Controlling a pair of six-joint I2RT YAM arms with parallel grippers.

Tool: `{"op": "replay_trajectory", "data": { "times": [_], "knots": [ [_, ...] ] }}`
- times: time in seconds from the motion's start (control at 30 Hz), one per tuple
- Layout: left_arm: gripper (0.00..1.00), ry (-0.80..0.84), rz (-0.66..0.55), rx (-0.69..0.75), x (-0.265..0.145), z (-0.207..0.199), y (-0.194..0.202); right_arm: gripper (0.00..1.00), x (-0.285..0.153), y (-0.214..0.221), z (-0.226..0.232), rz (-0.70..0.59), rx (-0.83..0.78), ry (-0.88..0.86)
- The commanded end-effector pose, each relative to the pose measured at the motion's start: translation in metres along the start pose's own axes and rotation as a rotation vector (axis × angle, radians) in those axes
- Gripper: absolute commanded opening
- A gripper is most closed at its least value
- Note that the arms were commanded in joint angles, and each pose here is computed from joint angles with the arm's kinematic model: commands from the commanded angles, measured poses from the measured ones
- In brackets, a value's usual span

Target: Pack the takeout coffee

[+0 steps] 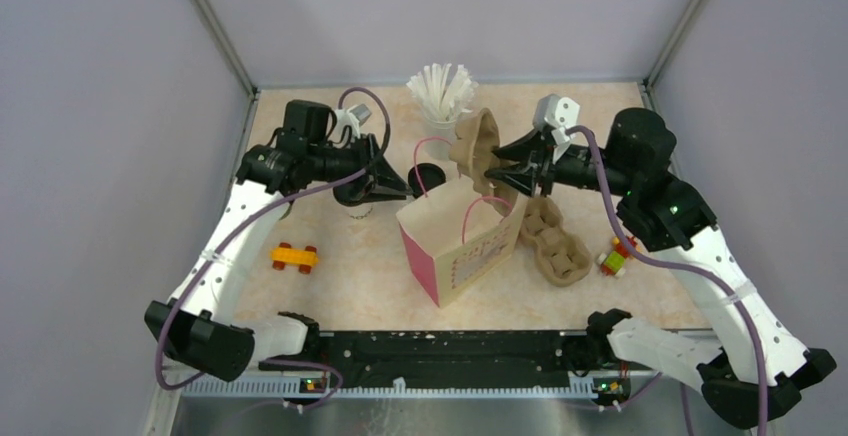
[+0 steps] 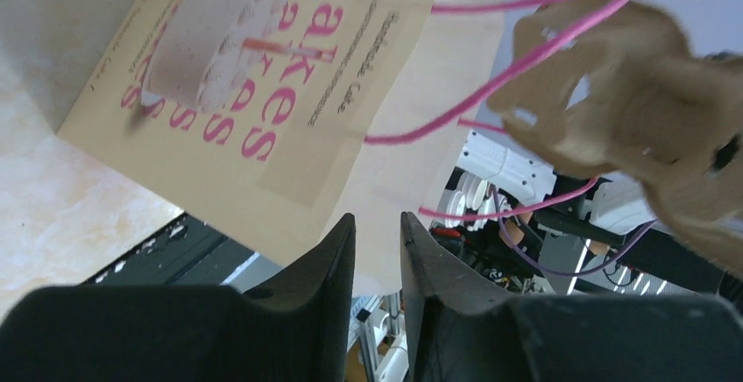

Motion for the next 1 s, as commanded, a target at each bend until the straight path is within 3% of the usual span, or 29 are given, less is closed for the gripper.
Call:
{"op": "replay_trajectory", "data": {
  "times": [0.0, 0.23, 0.33, 0.6, 0.83, 0.97],
  "knots": [
    [0.31, 0.016, -0.047, 0.100, -0.002, -0.021, -0.023, 0.20, -0.004, -0.007, 0.022, -0.033, 0.012, -0.072],
    [0.49, -0.176, -0.094, 0.177, -0.024, -0.017, -0.033, 0.20, 0.004, -0.002, 0.037, -0.001, 0.036, -0.167],
    [0.50, -0.182, -0.024, 0.140, -0.027, -0.006, -0.008, 0.20, 0.008, 0.001, 0.046, 0.015, 0.038, -0.209],
    [0.54, 0.054, 0.052, -0.027, -0.021, -0.022, 0.031, 0.20, 0.012, 0.015, 0.051, 0.050, -0.005, -0.224],
    [0.57, -0.057, 0.123, -0.065, -0.002, -0.010, 0.040, 0.20, 0.016, 0.017, 0.044, 0.046, -0.037, -0.199],
    [0.49, -0.144, 0.121, -0.073, 0.007, 0.003, 0.034, 0.20, 0.015, 0.016, 0.044, 0.028, -0.048, -0.188]
  ]
}}
Point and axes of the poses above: each gripper's point midway between its finger pads, its own x axis out along the fingers, its own z axis along the line the jaws close on, y = z × x, the point moved 2 cm from there along -x, back along the fingers, and after that the axes turned 2 degrees about -x, right-handed, at the moved point
